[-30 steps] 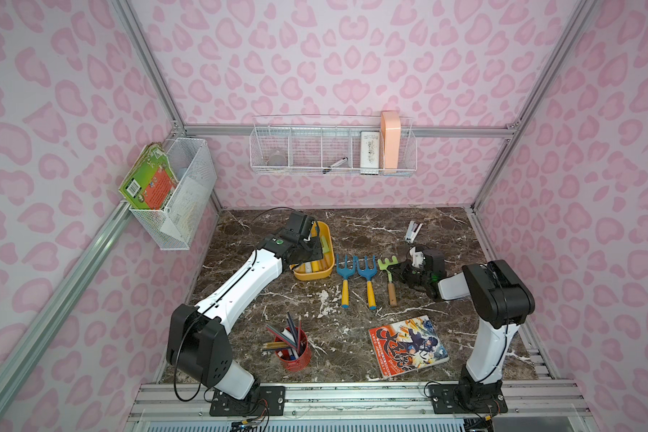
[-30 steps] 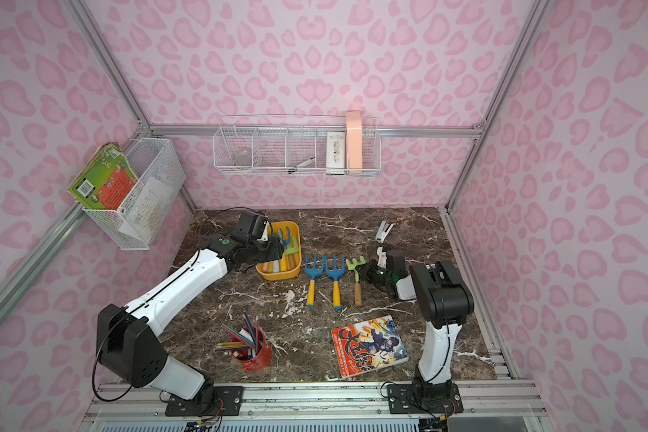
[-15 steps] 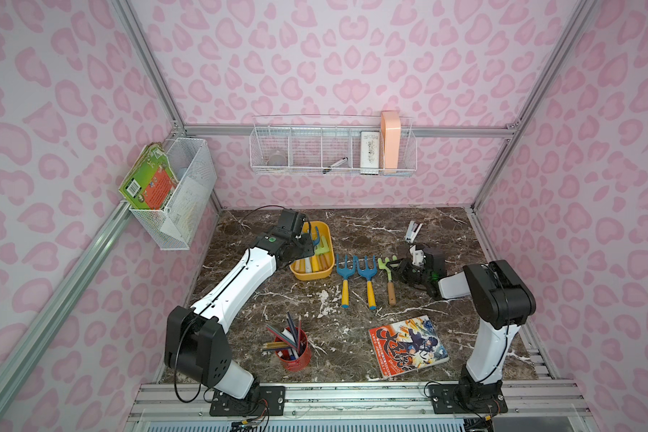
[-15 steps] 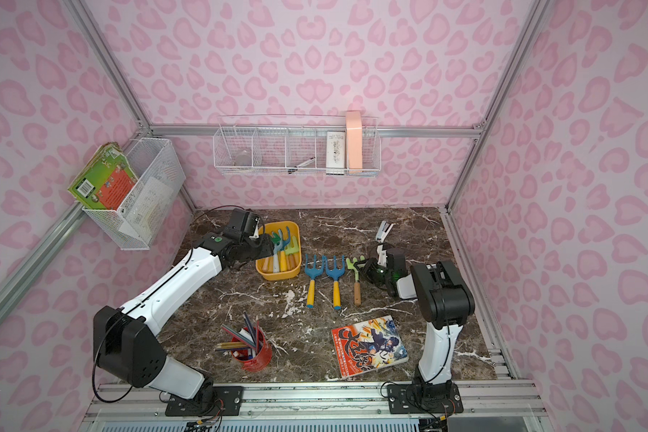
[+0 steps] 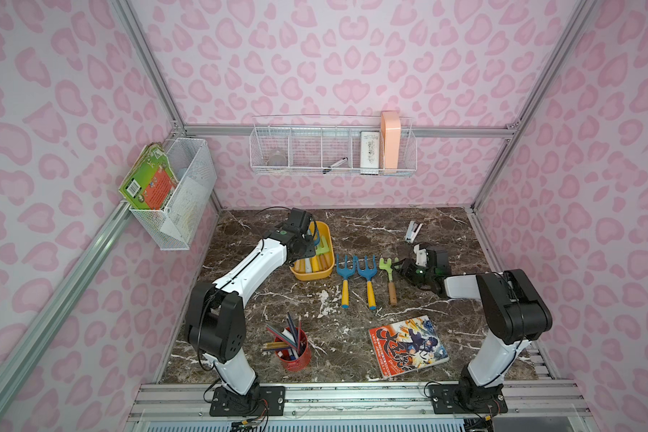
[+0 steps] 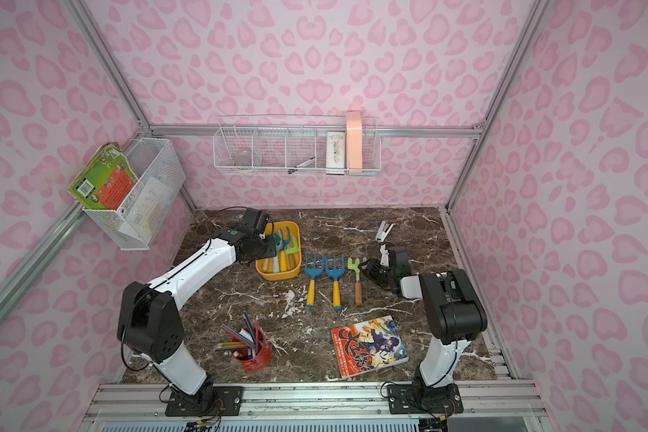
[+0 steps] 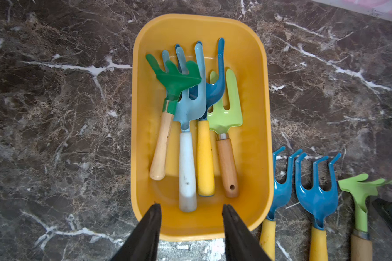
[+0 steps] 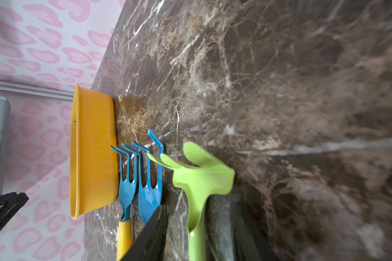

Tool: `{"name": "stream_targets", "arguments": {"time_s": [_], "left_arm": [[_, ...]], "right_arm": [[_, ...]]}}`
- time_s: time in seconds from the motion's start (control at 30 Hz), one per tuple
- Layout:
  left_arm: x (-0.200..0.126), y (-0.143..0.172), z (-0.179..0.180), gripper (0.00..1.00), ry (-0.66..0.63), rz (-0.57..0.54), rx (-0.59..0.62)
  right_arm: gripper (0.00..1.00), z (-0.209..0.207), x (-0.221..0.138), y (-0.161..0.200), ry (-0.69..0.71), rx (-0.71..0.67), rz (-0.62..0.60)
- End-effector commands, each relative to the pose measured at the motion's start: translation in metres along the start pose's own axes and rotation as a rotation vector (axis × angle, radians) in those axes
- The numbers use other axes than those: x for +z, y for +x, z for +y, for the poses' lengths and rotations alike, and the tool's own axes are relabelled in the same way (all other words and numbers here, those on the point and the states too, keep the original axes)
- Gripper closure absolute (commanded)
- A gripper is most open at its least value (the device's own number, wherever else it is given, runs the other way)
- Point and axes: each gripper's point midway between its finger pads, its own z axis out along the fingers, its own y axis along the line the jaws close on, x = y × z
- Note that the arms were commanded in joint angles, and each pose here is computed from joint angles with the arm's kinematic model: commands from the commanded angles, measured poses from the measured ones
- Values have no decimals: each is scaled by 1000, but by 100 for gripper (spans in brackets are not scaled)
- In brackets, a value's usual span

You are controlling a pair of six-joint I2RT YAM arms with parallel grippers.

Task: Take the hand rake out of the storage box
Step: Place the rake at the center of the board, then pick up the rake from the storage box.

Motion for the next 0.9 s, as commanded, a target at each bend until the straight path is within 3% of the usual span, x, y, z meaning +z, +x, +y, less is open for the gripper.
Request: {"name": "stream_targets", "arguments": {"time_s": [0.0,0.2,0.37,0.87], "left_arm": [[8,1,5,51,-37,12,25],[36,10,11,51,-91,59,49],[52,-1,15,52,-125,57,54],[96,3,30,63,-237,136,99]], "right_arm": [[53,-5,-7,-1,57,-51,-7],[52,7,-15,-6,63,-102,-33],[51,29,-14,-9,74,-179,-34],[50,64,-22,-13,28,-245,-54]]}}
